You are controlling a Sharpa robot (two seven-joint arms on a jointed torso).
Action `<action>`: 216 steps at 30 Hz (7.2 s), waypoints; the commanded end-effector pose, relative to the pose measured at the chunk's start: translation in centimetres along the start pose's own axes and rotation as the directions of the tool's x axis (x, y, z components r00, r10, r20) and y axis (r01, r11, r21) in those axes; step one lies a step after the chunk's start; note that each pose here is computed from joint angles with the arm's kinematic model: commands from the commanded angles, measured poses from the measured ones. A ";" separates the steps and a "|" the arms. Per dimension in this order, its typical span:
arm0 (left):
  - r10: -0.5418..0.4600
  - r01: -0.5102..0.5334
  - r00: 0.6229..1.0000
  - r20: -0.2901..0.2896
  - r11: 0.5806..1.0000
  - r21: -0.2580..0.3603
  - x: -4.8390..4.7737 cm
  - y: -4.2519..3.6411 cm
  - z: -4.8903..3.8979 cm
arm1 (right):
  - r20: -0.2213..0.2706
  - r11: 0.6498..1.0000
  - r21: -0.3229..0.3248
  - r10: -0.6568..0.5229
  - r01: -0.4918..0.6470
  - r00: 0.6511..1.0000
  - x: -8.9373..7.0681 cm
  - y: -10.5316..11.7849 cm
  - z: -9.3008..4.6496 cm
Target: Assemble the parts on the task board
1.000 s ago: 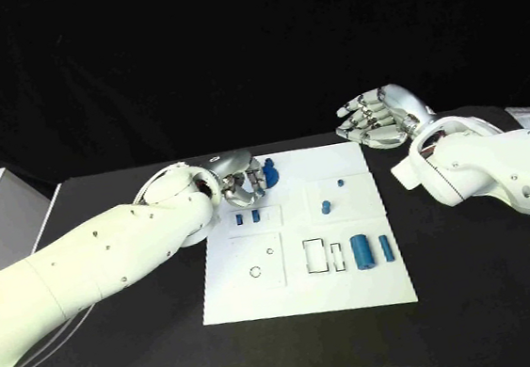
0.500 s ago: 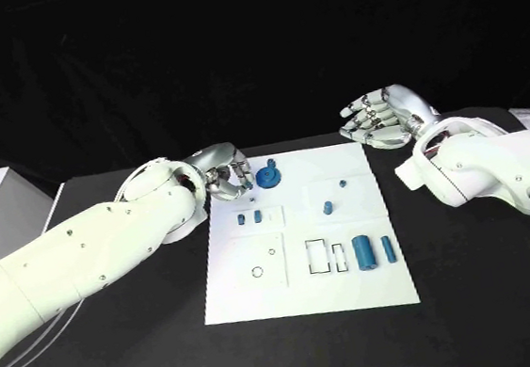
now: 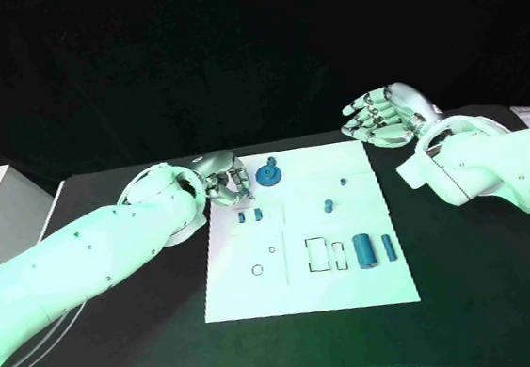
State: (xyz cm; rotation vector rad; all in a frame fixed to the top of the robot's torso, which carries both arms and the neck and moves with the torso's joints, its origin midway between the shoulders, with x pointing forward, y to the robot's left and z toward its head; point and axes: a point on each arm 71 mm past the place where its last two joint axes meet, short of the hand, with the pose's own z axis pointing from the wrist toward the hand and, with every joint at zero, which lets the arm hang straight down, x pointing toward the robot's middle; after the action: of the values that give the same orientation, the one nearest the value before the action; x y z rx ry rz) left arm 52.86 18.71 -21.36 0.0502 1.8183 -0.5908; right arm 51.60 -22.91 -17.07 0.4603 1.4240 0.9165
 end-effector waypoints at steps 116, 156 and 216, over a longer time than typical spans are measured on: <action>0.045 -0.046 0.997 -0.069 0.999 -0.011 2.18 -0.34 0.65 | -0.010 1.000 -0.008 -0.001 0.001 1.000 0.1 0.1 0.0; 0.023 -0.023 1.000 0.007 0.999 -0.028 0.73 0.59 0.08 | -0.032 1.000 0.003 -0.019 0.019 0.999 -0.2 -0.4 0.1; -0.956 0.936 0.289 -0.057 0.269 0.226 -3.15 2.83 -6.55 | -0.285 0.707 -0.213 -0.705 0.674 0.650 6.8 -1.1 -0.1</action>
State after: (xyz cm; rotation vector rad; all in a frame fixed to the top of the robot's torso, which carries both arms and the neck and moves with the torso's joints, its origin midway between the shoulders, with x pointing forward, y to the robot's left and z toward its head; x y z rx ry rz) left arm 49.11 24.96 -18.42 -1.0231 1.5236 -1.5936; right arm 51.22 -18.55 -22.02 -0.3231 1.6805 0.4364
